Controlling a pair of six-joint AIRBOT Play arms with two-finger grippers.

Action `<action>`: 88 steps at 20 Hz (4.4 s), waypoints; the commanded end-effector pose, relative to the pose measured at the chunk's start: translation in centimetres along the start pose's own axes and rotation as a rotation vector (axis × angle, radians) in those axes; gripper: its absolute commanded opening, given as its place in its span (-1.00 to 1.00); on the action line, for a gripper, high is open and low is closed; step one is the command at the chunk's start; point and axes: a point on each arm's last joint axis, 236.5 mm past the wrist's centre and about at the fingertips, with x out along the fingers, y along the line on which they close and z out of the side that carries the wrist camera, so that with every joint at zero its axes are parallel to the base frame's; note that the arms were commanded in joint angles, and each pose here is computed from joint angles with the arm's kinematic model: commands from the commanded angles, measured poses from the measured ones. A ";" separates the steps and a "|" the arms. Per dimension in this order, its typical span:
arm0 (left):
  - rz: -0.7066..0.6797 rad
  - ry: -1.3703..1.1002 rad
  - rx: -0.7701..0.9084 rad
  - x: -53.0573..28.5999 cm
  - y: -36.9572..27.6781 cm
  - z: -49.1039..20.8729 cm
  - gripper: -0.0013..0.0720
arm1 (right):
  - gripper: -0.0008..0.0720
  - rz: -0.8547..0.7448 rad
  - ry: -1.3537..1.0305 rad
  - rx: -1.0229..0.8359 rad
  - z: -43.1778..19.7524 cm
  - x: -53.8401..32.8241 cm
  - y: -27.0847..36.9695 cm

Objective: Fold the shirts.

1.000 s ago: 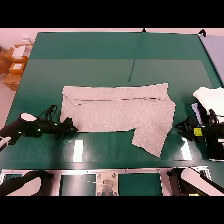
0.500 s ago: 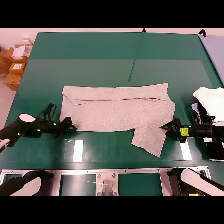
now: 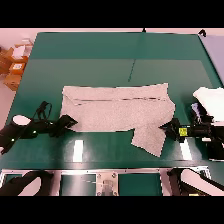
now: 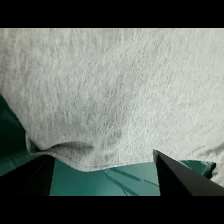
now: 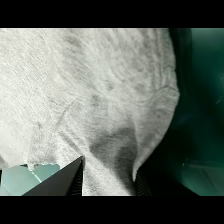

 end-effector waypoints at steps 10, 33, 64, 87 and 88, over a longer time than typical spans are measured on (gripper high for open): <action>-0.015 0.016 -0.114 -1.4 -1.0 -1.3 0.90 | 0.08 0.002 -0.006 0.000 0.2 0.0 0.1; -0.109 -0.311 -0.326 -0.1 0.0 -0.6 0.90 | -0.01 0.034 -0.019 0.017 0.5 0.0 0.8; -0.023 -0.221 -0.210 -1.1 0.5 -2.3 -0.91 | -0.95 -0.177 0.093 0.045 -4.3 -2.0 -3.2; 0.116 -0.283 0.181 -4.5 -5.3 12.1 -0.91 | -0.95 0.022 -0.150 -0.145 8.1 -7.4 13.2; 0.117 -0.250 0.187 -3.1 -5.3 13.1 -0.90 | -0.95 0.014 -0.155 -0.147 9.4 -6.1 13.3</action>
